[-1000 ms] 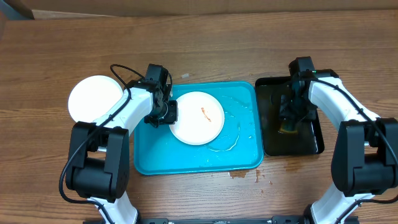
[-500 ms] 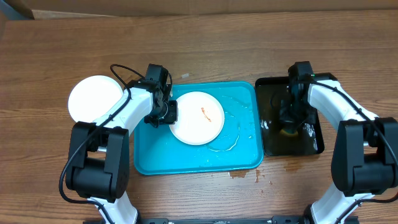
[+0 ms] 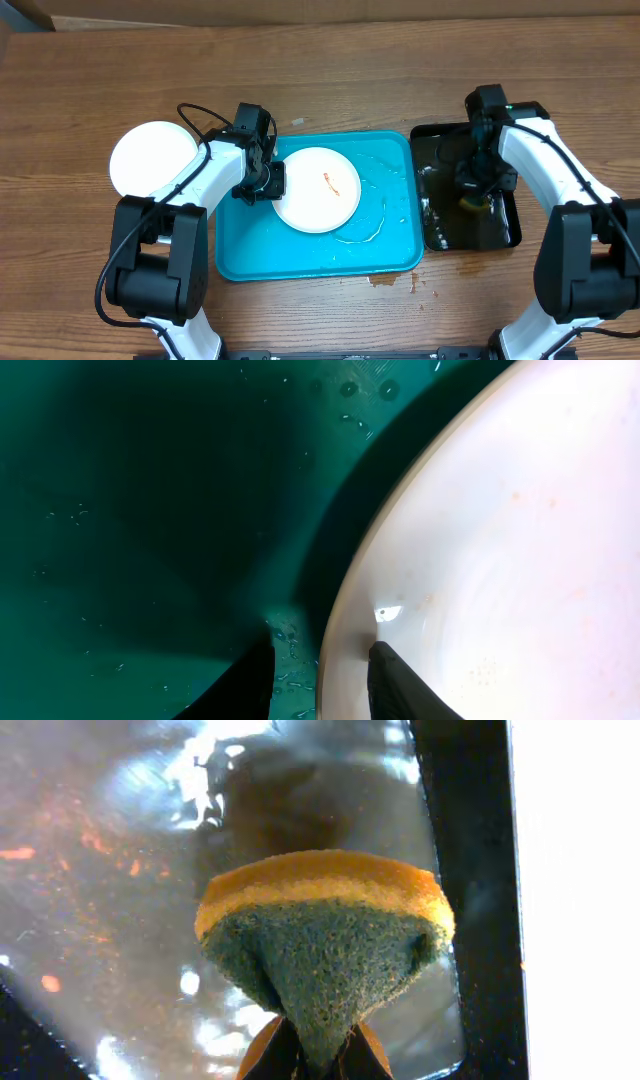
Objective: Clean dirty plates on tray and stack at the side
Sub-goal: 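Lift the sponge and move it left onto the white plate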
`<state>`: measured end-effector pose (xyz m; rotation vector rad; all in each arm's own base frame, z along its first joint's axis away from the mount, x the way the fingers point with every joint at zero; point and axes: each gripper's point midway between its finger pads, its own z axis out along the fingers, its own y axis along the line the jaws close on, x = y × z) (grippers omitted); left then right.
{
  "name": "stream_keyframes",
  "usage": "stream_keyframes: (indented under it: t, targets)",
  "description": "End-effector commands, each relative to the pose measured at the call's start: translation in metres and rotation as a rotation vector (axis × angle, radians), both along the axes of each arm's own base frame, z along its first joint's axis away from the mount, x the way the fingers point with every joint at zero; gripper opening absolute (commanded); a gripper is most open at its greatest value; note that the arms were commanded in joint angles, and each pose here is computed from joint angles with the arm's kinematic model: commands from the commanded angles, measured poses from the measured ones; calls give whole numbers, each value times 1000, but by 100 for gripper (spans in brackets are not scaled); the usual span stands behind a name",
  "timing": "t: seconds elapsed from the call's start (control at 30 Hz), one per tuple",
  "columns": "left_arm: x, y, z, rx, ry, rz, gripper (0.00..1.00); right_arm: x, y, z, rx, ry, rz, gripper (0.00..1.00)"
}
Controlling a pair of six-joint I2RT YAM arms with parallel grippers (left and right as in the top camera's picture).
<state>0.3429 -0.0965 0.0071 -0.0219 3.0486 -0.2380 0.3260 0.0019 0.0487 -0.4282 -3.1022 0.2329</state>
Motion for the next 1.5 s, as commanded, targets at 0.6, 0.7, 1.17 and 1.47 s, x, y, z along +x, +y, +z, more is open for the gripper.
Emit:
stream_keyframes:
  t: [0.6, 0.7, 1.17, 1.47]
  targets:
    - [2, -11, 2, -48, -8, -20, 4, 22, 15, 30, 2, -112, 1, 4]
    - [2, -11, 3, -49, -9, -20, 4, 27, 23, 44, 4, -119, 42, 4]
    - [3, -11, 3, -49, -13, -20, 4, 41, 182, 72, 200, -301, 492, 4]
    - [3, -11, 3, -49, -12, -20, 5, 33, 241, 67, 65, -412, 663, 4]
